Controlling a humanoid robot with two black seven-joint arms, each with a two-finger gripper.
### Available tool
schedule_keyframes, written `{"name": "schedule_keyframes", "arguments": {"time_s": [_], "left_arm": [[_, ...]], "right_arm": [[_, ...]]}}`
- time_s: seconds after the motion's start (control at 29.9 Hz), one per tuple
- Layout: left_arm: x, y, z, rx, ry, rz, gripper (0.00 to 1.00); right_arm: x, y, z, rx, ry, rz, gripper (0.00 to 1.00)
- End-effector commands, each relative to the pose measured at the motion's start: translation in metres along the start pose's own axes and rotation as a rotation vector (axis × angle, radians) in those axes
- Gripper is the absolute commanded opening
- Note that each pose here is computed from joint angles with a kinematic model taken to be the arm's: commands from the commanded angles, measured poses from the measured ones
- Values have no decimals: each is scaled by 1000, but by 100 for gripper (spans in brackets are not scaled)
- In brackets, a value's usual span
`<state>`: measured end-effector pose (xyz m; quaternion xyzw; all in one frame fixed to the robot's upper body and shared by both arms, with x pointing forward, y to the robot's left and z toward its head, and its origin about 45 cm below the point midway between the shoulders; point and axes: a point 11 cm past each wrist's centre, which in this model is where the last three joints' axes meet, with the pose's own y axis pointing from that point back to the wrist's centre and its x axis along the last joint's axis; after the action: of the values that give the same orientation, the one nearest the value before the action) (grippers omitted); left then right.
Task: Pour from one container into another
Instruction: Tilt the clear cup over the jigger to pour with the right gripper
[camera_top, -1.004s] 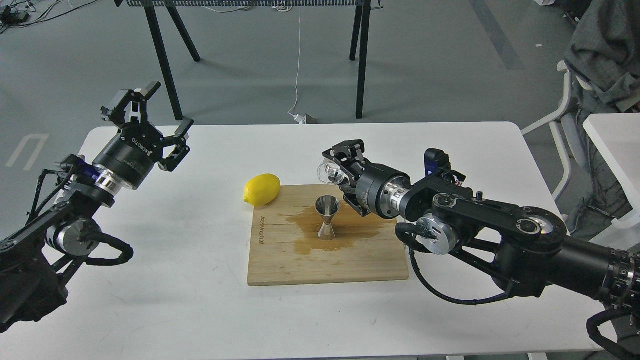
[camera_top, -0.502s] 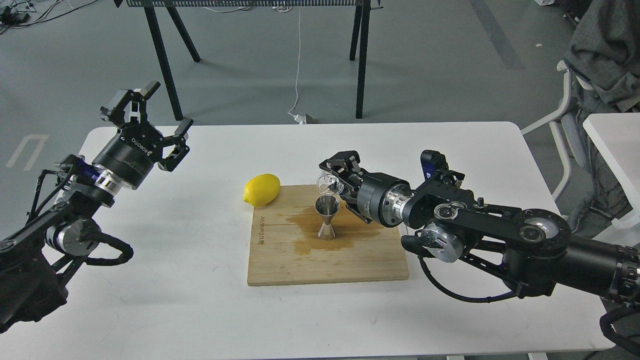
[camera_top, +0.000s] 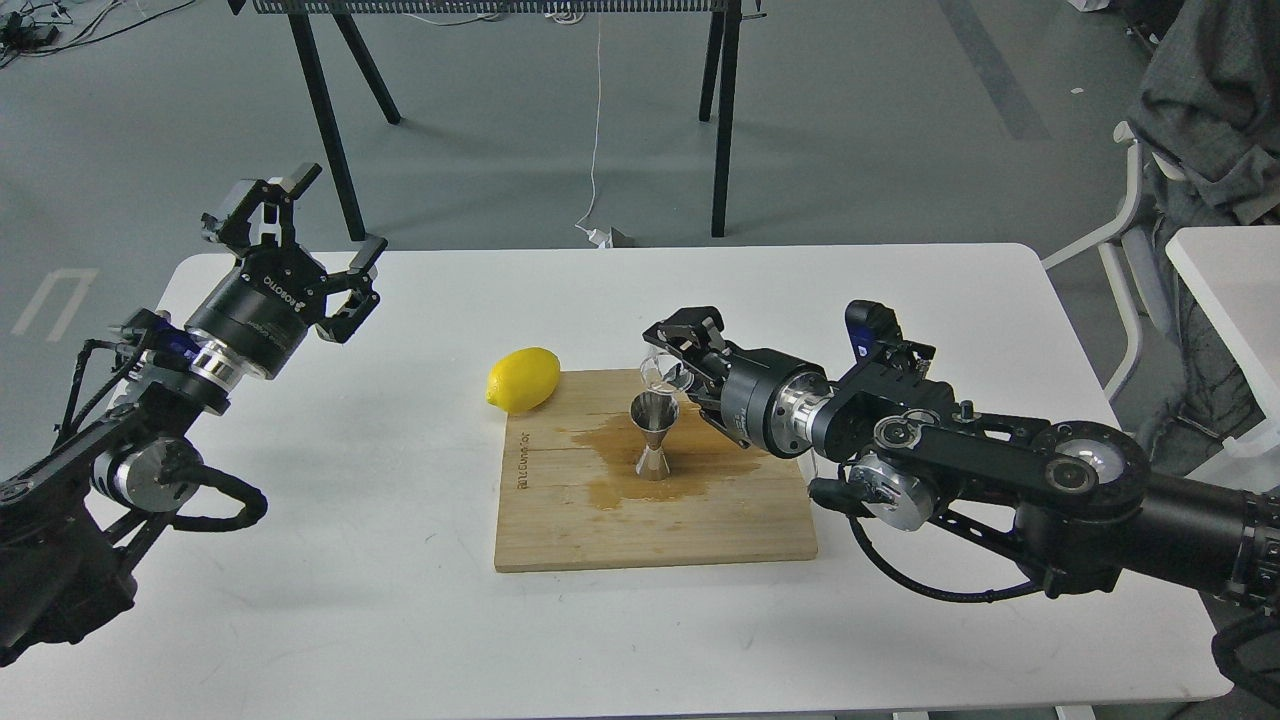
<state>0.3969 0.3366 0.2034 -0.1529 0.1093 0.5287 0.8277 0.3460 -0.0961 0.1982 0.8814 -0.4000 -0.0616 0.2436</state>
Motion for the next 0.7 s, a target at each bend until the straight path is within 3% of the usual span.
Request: {"name": "schedule_keyframes", "arguments": {"time_s": [0.0, 0.67], "left_arm": [[0, 0, 0, 0, 1, -1, 95], [0, 0, 0, -2, 1, 0, 95]], "right_arm": [[0, -1, -1, 6, 43, 2, 48], [-6, -1, 5, 7, 224, -13, 48]]}}
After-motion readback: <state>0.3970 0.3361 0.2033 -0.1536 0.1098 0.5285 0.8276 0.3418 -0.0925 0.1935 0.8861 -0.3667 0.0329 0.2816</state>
